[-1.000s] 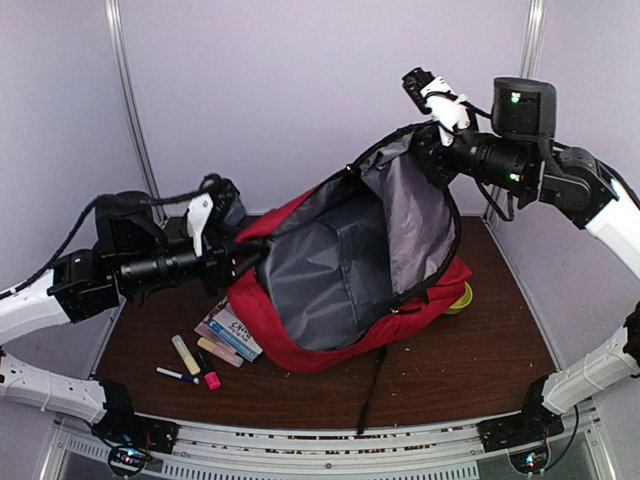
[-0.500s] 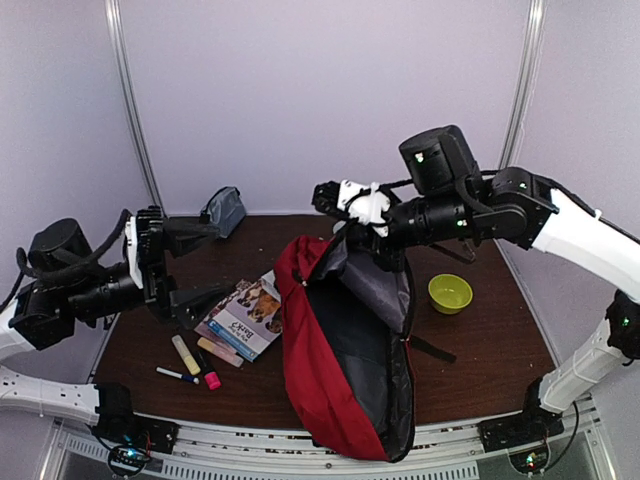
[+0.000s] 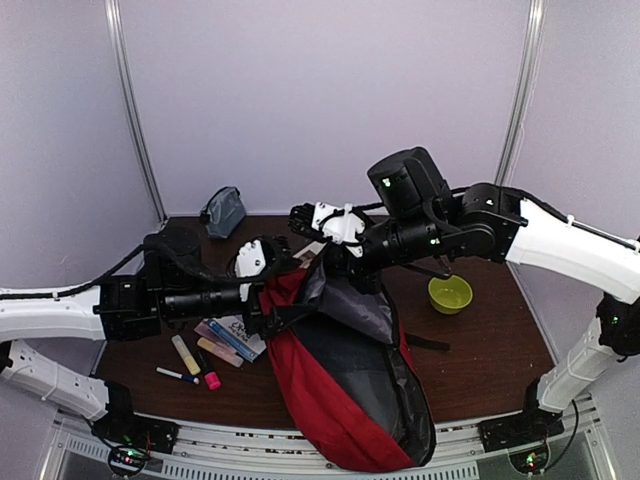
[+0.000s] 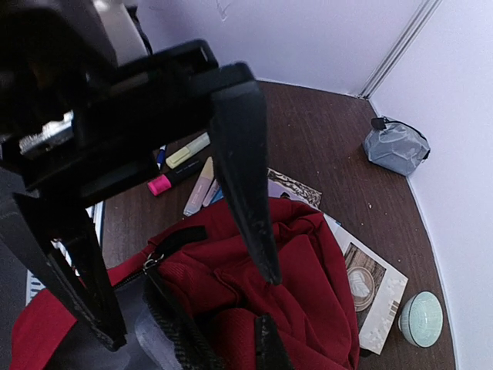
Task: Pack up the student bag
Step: Pass from the right arm to the left
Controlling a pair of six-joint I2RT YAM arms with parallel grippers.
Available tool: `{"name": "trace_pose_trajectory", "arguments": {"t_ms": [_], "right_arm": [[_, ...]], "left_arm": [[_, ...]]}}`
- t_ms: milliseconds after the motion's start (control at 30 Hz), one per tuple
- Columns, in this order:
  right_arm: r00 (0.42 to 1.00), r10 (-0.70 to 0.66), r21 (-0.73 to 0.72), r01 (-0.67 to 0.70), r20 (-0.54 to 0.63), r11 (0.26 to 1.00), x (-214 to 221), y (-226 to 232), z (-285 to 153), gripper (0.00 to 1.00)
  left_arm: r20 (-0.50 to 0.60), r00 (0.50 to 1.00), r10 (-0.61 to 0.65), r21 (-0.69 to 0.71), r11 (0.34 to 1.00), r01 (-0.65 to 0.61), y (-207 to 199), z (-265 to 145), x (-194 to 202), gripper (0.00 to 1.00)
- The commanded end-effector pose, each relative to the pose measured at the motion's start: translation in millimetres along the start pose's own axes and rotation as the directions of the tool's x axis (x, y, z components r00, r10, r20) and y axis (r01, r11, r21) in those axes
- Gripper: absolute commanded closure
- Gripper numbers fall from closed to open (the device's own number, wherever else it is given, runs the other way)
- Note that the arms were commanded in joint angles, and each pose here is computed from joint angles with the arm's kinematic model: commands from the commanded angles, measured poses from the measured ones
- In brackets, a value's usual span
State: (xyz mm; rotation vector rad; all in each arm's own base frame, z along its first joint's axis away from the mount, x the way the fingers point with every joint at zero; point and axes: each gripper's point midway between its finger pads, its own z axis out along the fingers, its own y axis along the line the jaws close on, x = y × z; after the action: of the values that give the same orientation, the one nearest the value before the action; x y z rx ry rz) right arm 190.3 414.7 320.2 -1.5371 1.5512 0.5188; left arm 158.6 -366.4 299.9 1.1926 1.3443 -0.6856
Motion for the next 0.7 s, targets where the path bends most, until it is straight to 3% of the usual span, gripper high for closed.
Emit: {"name": "trace_pose_trajectory", "arguments": {"t_ms": [0, 133, 233, 267, 300, 467, 500, 667], "right_arm": [[0.989, 0.039, 0.055, -0.048, 0.145, 0.997, -36.9, -11.9, -23.8, 1.0], [0.984, 0.058, 0.042, -0.066, 0.168, 0.997, -43.1, -10.3, -32.4, 1.0], [0.981, 0.065, 0.039, -0.073, 0.181, 0.997, -42.1, -9.9, -38.7, 1.0], [0.981, 0.073, 0.039, -0.081, 0.182, 0.996, -39.8, -10.4, -40.6, 0.96], [0.979, 0.091, 0.044, -0.1, 0.183, 0.994, -36.9, -13.8, -42.2, 0.86], [0.919, 0.316, -0.03, -0.318, 0.235, 0.948, -1.4, -41.0, -53.1, 0.09], [0.899, 0.363, -0.058, -0.36, 0.243, 0.931, 9.3, -42.3, -54.9, 0.01], [0.855, 0.471, -0.108, -0.458, 0.218, 0.882, 69.0, -23.6, -42.6, 0.0]], "left_arm": [[0.081, 0.997, -0.016, -0.006, 1.0, 0.016, 1.8, 10.7, -12.4, 0.26], [0.066, 0.998, -0.022, -0.066, 0.997, 0.026, 9.9, 13.7, -0.3, 0.49], [0.135, 0.991, -0.02, -0.13, 0.991, 0.038, 18.3, 2.9, -3.4, 0.98], [0.15, 0.989, -0.021, -0.157, 0.987, 0.044, 22.7, -1.3, -4.9, 1.0], [0.156, 0.988, -0.02, -0.174, 0.984, 0.048, 25.6, -3.9, -5.2, 1.0], [0.141, 0.99, -0.02, -0.201, 0.978, 0.048, 27.8, -7.7, 5.0, 1.0], [0.138, 0.99, -0.025, -0.205, 0.977, 0.053, 27.7, -8.0, 8.7, 1.0], [0.142, 0.989, -0.05, -0.22, 0.972, 0.08, 27.9, -13.2, 19.4, 1.0]]}}
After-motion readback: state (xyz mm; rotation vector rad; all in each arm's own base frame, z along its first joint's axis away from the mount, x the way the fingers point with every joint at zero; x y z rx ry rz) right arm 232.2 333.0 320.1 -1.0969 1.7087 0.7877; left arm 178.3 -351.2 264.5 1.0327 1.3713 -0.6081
